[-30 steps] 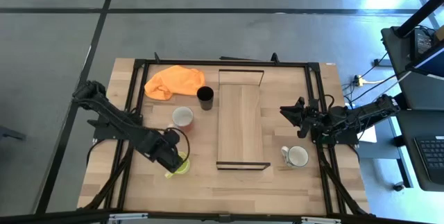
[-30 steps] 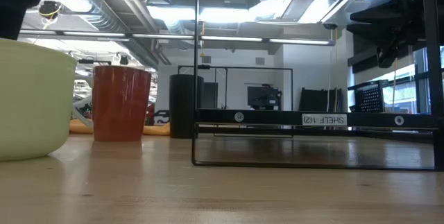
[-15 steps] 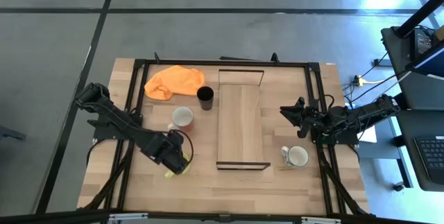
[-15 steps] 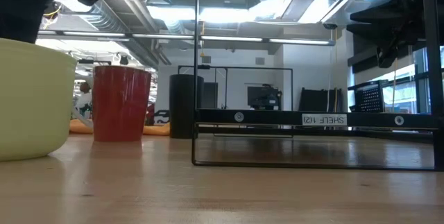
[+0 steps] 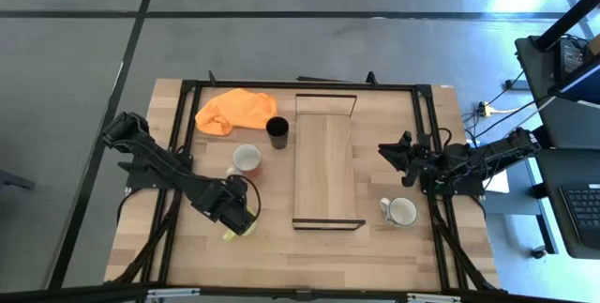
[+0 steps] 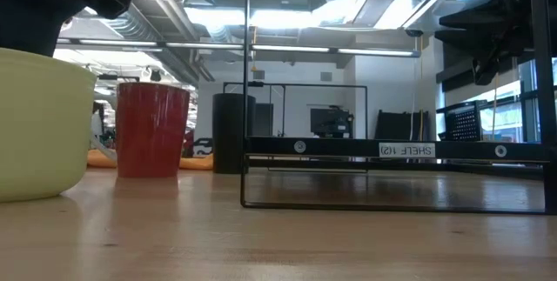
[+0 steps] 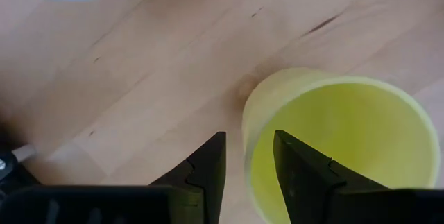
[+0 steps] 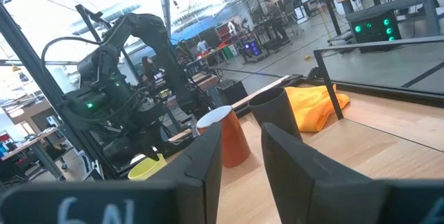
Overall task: Stack small to large cups/mugs on shelf
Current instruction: Put the yellow mug on the shelf
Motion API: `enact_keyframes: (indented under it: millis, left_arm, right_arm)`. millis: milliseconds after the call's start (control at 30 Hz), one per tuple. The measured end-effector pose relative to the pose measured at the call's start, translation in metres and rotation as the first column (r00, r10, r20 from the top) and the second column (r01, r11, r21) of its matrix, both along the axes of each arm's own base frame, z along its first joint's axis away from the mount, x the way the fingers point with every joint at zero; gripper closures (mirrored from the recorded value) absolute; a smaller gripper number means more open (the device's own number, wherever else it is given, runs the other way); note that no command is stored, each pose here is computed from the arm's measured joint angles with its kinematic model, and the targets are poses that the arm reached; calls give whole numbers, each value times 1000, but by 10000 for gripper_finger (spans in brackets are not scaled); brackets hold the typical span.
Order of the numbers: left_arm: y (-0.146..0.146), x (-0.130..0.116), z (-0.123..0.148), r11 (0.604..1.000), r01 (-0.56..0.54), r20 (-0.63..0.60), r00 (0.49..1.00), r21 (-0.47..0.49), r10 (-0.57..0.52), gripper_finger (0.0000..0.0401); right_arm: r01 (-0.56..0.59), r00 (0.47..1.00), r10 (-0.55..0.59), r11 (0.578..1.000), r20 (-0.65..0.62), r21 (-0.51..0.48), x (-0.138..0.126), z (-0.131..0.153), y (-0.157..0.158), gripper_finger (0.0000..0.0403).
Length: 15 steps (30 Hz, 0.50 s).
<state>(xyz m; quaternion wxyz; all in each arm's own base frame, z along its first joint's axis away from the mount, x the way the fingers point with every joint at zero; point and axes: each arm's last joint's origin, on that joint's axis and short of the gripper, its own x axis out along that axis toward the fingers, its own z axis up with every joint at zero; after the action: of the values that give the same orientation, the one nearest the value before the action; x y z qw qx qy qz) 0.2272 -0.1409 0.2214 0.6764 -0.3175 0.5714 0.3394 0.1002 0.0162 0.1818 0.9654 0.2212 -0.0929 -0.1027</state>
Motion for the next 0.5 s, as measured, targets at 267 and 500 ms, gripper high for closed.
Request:
enact_keyframes:
  millis: [267,500]
  left_arm:
    - [2,1,0,999,-2,29,1000,51,0,287]
    - [2,0,0,999,-3,19,1000,44,2,287]
  right_arm:
    - [0,1000,0,1000,0,0,0,0,0,298]
    - [0,1000,0,1000,0,0,0,0,0,298]
